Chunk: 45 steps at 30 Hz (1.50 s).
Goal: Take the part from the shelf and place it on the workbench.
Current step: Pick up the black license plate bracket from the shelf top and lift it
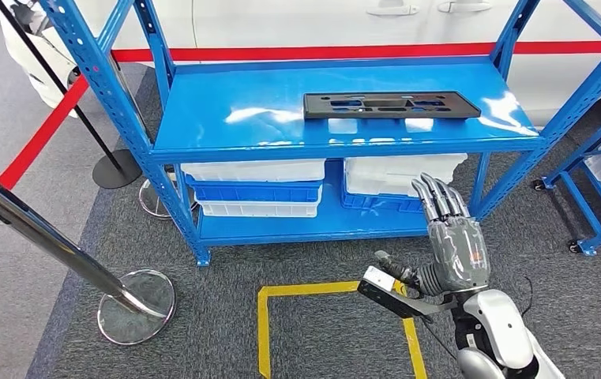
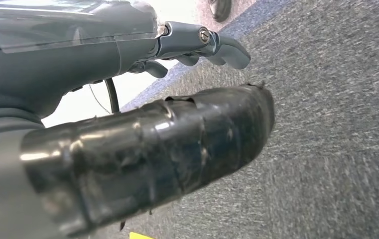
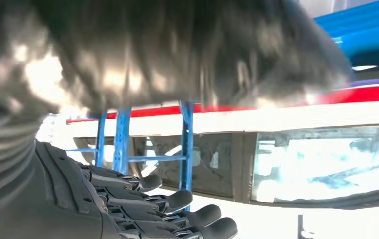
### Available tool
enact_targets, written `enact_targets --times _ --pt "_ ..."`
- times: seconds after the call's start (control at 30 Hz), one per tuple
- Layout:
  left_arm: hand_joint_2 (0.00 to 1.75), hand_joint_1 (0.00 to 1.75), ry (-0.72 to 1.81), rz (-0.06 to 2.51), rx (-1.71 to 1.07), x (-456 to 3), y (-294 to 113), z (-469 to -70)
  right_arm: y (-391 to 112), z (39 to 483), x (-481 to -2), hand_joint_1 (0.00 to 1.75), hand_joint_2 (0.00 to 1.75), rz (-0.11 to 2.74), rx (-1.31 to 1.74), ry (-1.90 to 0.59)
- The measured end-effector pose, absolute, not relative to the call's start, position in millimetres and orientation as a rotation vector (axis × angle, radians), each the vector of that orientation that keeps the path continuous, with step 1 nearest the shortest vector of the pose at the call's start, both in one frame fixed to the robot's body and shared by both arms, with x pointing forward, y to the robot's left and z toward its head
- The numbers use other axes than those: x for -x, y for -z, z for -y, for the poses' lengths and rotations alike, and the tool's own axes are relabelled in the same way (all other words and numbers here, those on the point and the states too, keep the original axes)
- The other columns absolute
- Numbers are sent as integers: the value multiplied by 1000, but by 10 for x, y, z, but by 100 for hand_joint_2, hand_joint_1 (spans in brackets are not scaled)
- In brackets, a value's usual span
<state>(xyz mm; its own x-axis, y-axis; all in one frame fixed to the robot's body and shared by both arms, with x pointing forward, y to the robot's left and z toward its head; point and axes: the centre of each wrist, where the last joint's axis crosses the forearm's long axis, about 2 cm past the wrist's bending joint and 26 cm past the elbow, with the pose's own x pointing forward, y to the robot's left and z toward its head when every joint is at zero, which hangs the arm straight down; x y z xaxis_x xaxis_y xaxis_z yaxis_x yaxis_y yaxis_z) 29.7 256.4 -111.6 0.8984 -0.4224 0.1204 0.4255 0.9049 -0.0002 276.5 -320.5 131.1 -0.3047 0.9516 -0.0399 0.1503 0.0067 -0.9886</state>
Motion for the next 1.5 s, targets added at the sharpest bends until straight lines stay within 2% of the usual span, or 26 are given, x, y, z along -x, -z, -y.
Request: enact_targets --times 0.37,0.5,0.63,1.5 --pt "0 0 439 120 27 -297 1116 -2564 -1311 3219 -2770 0 175 1538 1171 -1380" --pt "0 0 439 120 28 -293 1117 -2565 -1282 3230 -2763 0 0 1520 1161 -1390" --pt "0 0 440 121 33 -292 1116 -2553 -1282 3234 -2770 0 175 1518 1158 -1389" --pt "0 0 459 122 34 -292 1116 -2556 -1398 3202 -3152 0 175 1488 1164 -1430"
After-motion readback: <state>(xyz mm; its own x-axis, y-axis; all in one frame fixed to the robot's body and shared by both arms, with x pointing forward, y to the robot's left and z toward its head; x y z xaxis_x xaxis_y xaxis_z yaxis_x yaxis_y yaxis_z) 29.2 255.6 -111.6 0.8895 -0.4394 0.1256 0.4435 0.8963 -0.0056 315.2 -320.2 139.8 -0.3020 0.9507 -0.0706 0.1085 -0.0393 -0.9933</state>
